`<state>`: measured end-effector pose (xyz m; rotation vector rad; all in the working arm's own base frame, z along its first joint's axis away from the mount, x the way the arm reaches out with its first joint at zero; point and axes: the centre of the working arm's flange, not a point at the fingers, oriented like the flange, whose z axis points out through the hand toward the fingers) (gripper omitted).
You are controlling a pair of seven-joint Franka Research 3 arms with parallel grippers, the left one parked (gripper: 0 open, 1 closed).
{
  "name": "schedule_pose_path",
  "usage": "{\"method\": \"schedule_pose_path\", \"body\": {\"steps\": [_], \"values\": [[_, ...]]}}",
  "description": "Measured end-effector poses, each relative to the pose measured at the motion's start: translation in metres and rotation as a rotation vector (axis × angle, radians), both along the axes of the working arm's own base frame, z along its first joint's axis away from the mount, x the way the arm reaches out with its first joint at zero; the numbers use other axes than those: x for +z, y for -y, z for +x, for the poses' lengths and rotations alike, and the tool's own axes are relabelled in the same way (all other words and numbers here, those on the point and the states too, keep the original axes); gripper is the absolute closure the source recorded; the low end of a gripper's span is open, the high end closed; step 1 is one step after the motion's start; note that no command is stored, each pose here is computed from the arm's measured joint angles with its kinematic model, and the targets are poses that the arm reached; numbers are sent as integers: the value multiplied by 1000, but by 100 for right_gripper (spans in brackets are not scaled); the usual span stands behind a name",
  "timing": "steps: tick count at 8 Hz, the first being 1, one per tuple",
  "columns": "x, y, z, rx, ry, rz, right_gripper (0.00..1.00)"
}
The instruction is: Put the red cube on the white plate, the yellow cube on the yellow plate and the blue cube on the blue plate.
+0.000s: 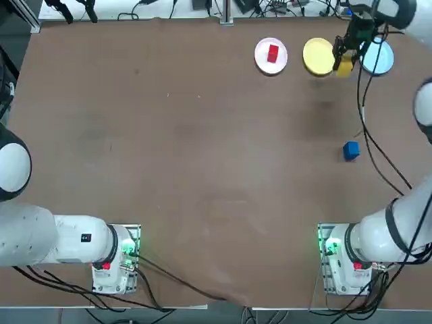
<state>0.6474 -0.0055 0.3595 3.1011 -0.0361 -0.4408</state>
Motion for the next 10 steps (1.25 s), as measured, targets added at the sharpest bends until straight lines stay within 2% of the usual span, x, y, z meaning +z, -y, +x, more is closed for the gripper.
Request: {"method": "schedule_pose_path", "body": {"steps": [1,2,4,7,10], "values": [[-20,11,26,-14,22,-1,30],[-38,19,50,-22,72,-3,30],[-79,13,84,-11,206,0,30],[-131,3,102,2,302,4,30],[-139,2,106,4,328,4,30]]}}
